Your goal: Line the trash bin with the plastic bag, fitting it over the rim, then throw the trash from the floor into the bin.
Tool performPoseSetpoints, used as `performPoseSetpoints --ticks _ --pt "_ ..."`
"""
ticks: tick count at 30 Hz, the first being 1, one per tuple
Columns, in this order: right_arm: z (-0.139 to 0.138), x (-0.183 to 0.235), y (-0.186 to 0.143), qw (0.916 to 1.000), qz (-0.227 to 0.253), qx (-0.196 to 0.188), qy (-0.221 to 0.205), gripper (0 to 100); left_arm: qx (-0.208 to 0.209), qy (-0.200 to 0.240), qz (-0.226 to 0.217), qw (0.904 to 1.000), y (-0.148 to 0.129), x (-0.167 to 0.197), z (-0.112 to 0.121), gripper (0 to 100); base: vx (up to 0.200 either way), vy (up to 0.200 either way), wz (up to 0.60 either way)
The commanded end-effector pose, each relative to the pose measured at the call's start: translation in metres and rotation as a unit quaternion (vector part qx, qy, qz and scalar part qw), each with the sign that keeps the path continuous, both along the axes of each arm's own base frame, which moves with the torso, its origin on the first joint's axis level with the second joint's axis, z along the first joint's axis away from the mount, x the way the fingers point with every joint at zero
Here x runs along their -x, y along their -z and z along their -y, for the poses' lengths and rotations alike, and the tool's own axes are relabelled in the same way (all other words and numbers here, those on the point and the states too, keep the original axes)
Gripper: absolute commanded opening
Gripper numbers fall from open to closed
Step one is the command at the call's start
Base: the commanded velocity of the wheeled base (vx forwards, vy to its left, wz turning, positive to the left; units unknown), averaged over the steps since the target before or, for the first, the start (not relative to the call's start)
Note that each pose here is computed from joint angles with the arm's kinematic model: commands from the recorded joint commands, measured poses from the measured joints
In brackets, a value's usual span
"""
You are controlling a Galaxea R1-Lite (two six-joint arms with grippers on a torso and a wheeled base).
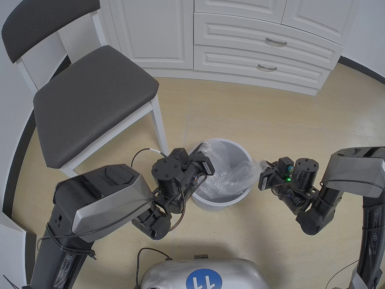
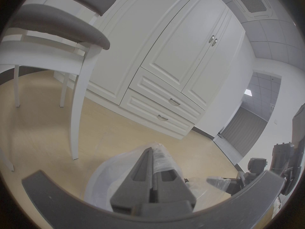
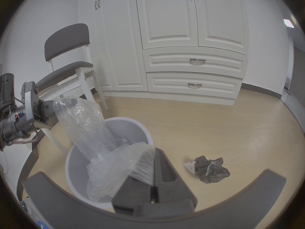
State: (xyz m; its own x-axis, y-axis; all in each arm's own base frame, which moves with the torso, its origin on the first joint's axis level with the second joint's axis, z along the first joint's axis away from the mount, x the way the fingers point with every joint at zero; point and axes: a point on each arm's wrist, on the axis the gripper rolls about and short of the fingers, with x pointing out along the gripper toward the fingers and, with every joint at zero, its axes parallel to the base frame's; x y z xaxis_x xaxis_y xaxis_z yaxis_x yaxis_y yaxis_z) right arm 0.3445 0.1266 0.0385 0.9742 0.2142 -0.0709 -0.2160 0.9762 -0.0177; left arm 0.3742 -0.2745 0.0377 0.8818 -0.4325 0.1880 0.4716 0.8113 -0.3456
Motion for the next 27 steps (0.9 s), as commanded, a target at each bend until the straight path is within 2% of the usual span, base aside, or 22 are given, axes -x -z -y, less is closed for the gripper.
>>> performPoseSetpoints --ticks 1,4,6,10,11,12,13,15,17,22,27 --pt "0.004 -0.009 0.011 0.9999 0.0 -0.001 0.011 0 -0.007 -0.009 -0.01 0.9999 0.015 -0.009 -0.004 0 0.0 0.0 0.0" --pt "0.014 -0.011 0.002 0.9996 0.011 -0.004 0.024 0 -0.013 -0.018 -0.005 0.9997 0.011 -0.014 -0.014 0 0.0 0.0 0.0" --pt "0.021 -0.011 -0.007 0.9992 0.021 -0.004 0.033 0 -0.033 -0.025 0.001 0.9992 0.005 -0.017 -0.026 0 0.0 0.0 0.0" --pt "0.039 -0.01 -0.012 0.9984 0.006 0.017 0.053 0 -0.114 -0.037 0.0 0.9928 0.003 -0.017 -0.058 0 0.0 0.0 0.0" --pt "0.047 -0.01 -0.008 0.998 -0.008 0.031 0.055 0 -0.155 -0.049 0.008 0.9867 0.005 -0.019 -0.072 0 0.0 0.0 0.0" --pt "0.049 -0.009 -0.006 0.9979 -0.011 0.035 0.053 0 -0.168 -0.054 0.012 0.9841 0.006 -0.02 -0.077 0 0.0 0.0 0.0" --pt "0.055 -0.009 -0.003 0.9975 -0.018 0.049 0.048 0 -0.217 -0.073 0.026 0.9731 0.008 -0.023 -0.091 0 0.0 0.0 0.0" --pt "0.062 -0.009 0.001 0.9964 -0.025 0.064 0.05 0 -0.256 -0.089 0.035 0.9621 0.011 -0.024 -0.104 0 0.0 0.0 0.0" --pt "0.07 -0.01 0.004 0.9945 -0.027 0.082 0.059 0 -0.268 -0.098 0.04 0.9577 0.012 -0.025 -0.11 0 0.0 0.0 0.0" --pt "0.091 -0.01 0.008 0.9881 -0.035 0.126 0.081 0 -0.268 -0.105 0.038 0.957 0.011 -0.028 -0.116 0 0.0 0.0 0.0" --pt "0.096 -0.008 0.018 0.9841 -0.051 0.149 0.082 0 -0.268 -0.109 0.037 0.9565 0.011 -0.03 -0.12 0 0.0 0.0 0.0"
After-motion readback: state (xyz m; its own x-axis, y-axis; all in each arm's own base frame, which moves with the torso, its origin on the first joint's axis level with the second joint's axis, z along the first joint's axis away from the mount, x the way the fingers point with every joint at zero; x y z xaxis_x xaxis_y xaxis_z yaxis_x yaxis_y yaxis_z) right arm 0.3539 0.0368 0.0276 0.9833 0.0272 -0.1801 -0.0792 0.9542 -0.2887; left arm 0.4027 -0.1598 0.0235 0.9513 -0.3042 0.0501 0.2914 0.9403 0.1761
